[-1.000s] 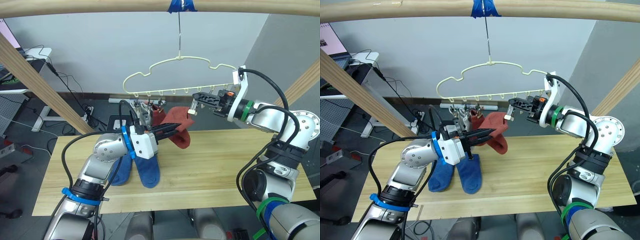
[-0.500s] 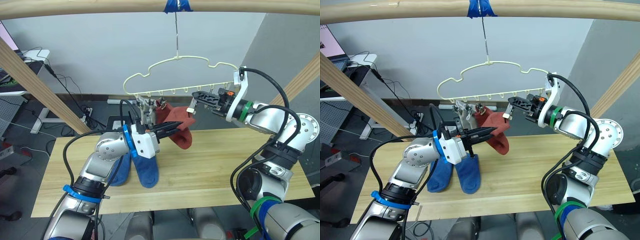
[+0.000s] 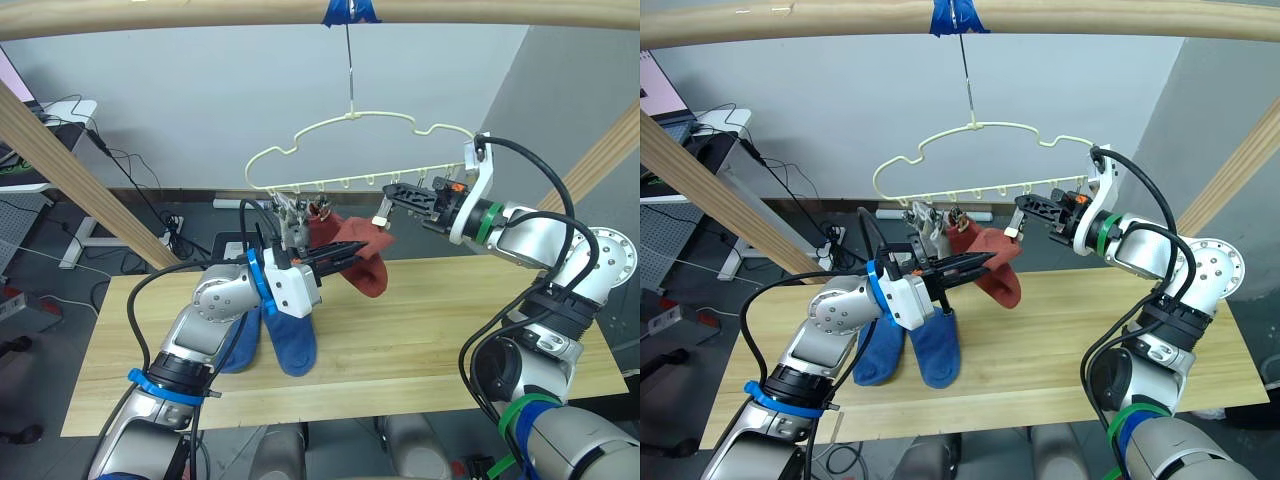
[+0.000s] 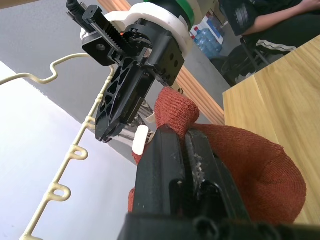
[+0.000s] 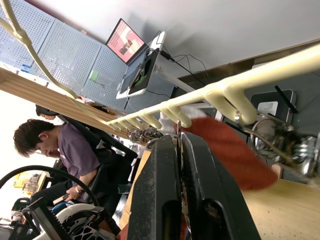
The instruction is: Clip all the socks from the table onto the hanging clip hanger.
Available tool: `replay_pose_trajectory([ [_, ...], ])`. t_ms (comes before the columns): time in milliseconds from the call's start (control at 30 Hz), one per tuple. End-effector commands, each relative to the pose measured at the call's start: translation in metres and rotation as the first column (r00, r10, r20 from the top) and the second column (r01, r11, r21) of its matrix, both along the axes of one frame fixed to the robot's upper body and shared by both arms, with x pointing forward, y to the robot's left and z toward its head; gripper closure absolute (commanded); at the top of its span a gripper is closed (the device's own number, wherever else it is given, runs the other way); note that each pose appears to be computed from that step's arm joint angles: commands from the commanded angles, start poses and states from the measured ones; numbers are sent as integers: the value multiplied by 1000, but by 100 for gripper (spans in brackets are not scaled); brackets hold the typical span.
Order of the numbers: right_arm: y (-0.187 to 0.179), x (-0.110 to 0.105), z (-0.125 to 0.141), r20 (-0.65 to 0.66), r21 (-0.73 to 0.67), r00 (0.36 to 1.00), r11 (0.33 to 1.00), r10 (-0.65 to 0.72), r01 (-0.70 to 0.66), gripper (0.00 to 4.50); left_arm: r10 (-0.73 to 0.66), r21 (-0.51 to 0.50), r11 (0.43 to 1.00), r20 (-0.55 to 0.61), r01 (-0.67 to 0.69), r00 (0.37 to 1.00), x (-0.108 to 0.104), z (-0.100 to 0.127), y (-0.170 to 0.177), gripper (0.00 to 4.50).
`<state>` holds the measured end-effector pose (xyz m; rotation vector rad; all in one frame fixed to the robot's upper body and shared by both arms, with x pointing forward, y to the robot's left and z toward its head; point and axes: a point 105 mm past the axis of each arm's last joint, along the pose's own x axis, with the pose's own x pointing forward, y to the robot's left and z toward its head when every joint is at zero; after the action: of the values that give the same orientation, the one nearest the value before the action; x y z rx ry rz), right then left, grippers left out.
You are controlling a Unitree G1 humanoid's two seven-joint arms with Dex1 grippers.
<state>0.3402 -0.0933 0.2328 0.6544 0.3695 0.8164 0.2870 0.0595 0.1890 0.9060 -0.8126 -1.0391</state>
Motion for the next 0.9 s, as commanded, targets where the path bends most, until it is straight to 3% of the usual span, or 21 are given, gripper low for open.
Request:
replay_pose_trajectory([
  [33, 3, -7, 9, 53, 9, 998, 999, 31, -31, 450, -15, -16, 1000, 42, 15, 999, -2, 10, -3, 448],
  [300, 2, -9, 10, 59, 24, 997, 999, 39, -40, 190, -15, -17, 1000, 45, 16, 999, 2, 11, -5, 450],
  [433, -7, -9, 12, 61, 27, 998, 999, 26, -28, 49, -16, -14, 1000, 43, 17, 999, 3, 11, -7, 450],
  [500, -23, -15, 11, 78, 2, 997, 1000, 5, -5, 1, -10, -20, 1000, 34, 10, 999, 7, 10, -9, 450],
  [733, -50, -46, 2, 172, -216, 985, 976, 20, 18, 1, -9, -25, 1000, -29, 8, 1000, 13, 2, -12, 450],
  [900, -52, -51, -1, 328, -338, 943, 926, -52, 169, 0, 3, -58, 998, -167, -13, 986, 22, -2, -9, 322],
])
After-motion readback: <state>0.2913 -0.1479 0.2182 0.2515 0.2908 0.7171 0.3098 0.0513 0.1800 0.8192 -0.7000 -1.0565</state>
